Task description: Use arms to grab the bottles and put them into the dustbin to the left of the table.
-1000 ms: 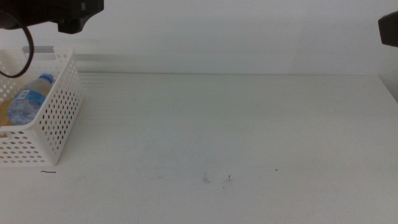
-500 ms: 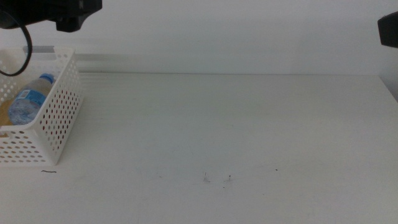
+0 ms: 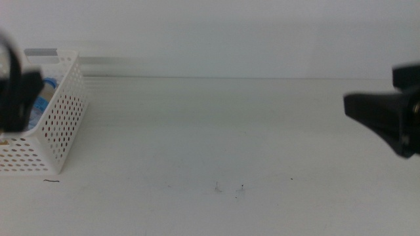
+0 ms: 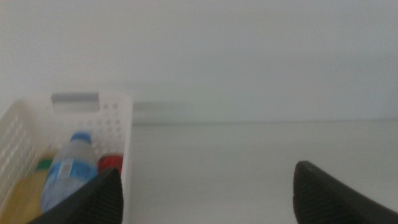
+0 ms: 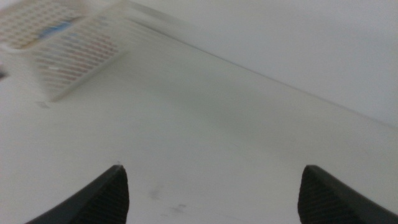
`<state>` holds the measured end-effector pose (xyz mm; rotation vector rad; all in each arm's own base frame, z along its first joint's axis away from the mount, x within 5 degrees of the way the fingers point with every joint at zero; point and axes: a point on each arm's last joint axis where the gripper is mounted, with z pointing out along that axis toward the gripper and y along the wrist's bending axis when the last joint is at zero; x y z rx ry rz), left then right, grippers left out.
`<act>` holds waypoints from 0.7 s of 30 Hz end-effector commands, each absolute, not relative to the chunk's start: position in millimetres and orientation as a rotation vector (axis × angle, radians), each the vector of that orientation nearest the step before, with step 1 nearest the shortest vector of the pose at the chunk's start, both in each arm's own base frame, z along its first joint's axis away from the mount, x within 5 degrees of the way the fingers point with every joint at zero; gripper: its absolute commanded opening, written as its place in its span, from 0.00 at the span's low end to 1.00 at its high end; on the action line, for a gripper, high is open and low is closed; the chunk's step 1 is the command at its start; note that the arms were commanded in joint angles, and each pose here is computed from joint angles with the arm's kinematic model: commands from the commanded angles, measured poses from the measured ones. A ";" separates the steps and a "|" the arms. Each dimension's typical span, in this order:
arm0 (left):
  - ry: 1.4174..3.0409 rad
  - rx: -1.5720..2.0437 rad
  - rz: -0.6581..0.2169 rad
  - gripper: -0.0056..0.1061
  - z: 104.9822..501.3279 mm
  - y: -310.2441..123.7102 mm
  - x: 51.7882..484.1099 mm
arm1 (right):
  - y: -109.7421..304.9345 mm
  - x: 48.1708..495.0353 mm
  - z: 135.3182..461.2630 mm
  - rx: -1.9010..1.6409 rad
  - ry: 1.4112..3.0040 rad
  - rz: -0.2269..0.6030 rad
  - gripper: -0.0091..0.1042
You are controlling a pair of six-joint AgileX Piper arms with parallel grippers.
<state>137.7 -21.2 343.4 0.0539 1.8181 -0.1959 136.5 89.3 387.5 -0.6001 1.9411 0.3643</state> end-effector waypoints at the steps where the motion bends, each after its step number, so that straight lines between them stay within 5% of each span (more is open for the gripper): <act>1: 1.797 0.027 -0.194 0.89 329.3 -17.3 123.9 | 77.6 139.2 367.4 -0.523 1.917 0.323 0.90; 8: 1.810 0.025 -0.192 0.89 282.3 -13.9 94.8 | 25.2 136.7 310.2 -0.054 1.812 0.233 0.90; 14: 1.777 0.047 -0.164 0.89 247.2 -10.6 71.7 | 3.6 100.1 256.7 -0.059 1.819 0.005 0.90; 21: 1.696 0.050 -0.162 0.89 209.7 -8.3 52.2 | 2.1 64.8 219.1 -0.063 1.718 -0.007 0.90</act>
